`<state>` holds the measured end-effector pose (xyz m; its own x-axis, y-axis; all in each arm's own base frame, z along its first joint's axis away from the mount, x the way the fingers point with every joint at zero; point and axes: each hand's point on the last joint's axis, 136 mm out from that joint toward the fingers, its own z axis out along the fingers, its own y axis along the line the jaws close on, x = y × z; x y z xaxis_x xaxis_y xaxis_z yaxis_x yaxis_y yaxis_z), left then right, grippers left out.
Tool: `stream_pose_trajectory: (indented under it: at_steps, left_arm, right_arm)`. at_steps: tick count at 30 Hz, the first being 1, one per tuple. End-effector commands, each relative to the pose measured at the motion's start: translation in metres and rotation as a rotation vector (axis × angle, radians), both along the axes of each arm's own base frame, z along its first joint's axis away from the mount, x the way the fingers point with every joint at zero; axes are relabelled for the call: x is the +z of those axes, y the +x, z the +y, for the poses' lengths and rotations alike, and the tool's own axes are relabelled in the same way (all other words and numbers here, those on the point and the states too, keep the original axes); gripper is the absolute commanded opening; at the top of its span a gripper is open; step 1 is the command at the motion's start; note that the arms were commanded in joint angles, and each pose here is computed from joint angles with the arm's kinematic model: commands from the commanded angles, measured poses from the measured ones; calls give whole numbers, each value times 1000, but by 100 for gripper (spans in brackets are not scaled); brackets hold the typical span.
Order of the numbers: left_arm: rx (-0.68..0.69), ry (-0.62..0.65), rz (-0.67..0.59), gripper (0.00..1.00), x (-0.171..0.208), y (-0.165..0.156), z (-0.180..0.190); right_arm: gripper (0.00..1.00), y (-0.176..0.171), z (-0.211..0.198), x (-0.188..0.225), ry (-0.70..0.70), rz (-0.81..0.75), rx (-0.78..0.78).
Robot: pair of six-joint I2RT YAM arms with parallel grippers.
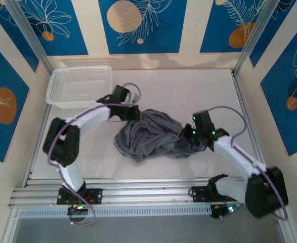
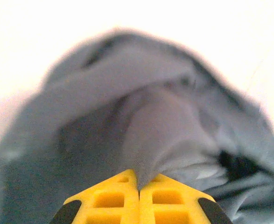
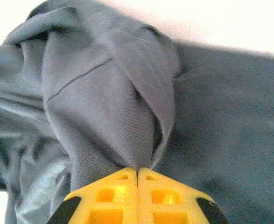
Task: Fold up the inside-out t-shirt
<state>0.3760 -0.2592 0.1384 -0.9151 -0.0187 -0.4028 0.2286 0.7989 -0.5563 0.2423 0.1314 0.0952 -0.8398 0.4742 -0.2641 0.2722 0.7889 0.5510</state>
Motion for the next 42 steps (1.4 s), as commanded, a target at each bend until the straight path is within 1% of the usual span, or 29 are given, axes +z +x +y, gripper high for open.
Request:
stream_pose_trajectory:
  at_steps: [1, 3, 4, 5, 6, 8, 9, 11, 13, 14, 16, 18, 20, 21, 22, 25, 26, 27, 28, 29, 30, 31, 32, 34, 36, 38, 40, 42]
  left_arm:
    - [61, -80, -127, 0, 63, 13, 19]
    - [79, -53, -140, 0, 67, 13, 29]
    - [75, -50, -147, 0, 68, 12, 30]
    - [55, -73, -149, 0, 70, 10, 26]
    - [24, -106, -144, 0, 72, 6, 20]
    - [-31, -163, -134, 0, 76, -1, 7]
    - [-68, -185, -133, 0, 79, -6, 0]
    - [-108, -188, -135, 0, 83, -13, -8]
    - [-126, -176, -148, 0, 89, -19, -13]
    - [-124, -173, -155, 0, 92, -20, -14]
    - [-109, -168, -155, 0, 97, -21, -13]
    - [-80, -154, -147, 0, 100, -19, -9]
    - [-58, -145, -127, 0, 103, -18, -7]
    - [-56, -156, -121, 0, 107, -19, -8]
    - [-50, -168, -118, 0, 110, -19, -9]
    - [-46, -222, -104, 0, 122, -21, -13]
    - [-52, -234, -100, 0, 126, -22, -15]
    - [-55, -237, -98, 0, 128, -23, -15]
    - [-55, -230, -95, 0, 129, -24, -14]
    - [-46, -206, -101, 0, 129, -23, -10]
    - [-31, -170, -112, 0, 128, -21, -3]
    - [-12, -137, -121, 0, 126, -18, 4]
    - [11, -106, -135, 0, 123, -13, 12]
    - [59, -36, -160, 0, 113, 4, 31]
    - [93, 61, -157, 0, 93, 21, 49]
    - [89, 92, -145, 0, 79, 32, 55]
    - [96, 121, -135, 0, 63, 41, 58]
    - [107, 152, -113, 0, 46, 49, 59]
  right_arm:
    - [0, -58, -34, -37, -69, 147, -214]
    - [0, -80, -39, -50, -21, 170, -271]
    - [2, -82, -35, -51, 9, 153, -254]
    - [16, -79, -30, -45, 33, 109, -208]
    - [29, -73, -27, -32, 25, 58, -158]
    - [45, -59, -29, 0, -47, -36, -91]
    - [48, -49, -25, 17, -82, -89, -34]
    - [51, -24, 0, 58, -111, -207, 129]
    - [53, -2, 46, 88, -111, -327, 333]
    - [60, 7, 69, 96, -133, -374, 428]
    - [62, 23, 111, 102, -163, -442, 573]
    - [63, 35, 149, 97, -154, -477, 686]
    - [64, 48, 175, 91, -150, -490, 731]
    - [65, 56, 184, 86, -174, -510, 735]
    - [66, 64, 188, 79, -215, -537, 733]
    - [67, 92, 190, 46, -418, -629, 722]
    - [66, 102, 185, 37, -488, -642, 697]
    - [62, 110, 182, 32, -537, -657, 681]
    - [55, 116, 178, 30, -577, -664, 665]
    - [42, 118, 176, 32, -607, -671, 658]
    - [25, 116, 177, 37, -611, -681, 670]
    - [11, 110, 179, 41, -593, -691, 696]
    - [2, 100, 183, 45, -553, -693, 742]
    - [0, 75, 188, 54, -449, -669, 827]
    - [0, 44, 189, 67, -289, -627, 914]
    - [0, 17, 187, 82, -128, -579, 972]
    - [0, 0, 182, 98, 17, -532, 994]
    - [0, -9, 178, 118, 160, -525, 979]
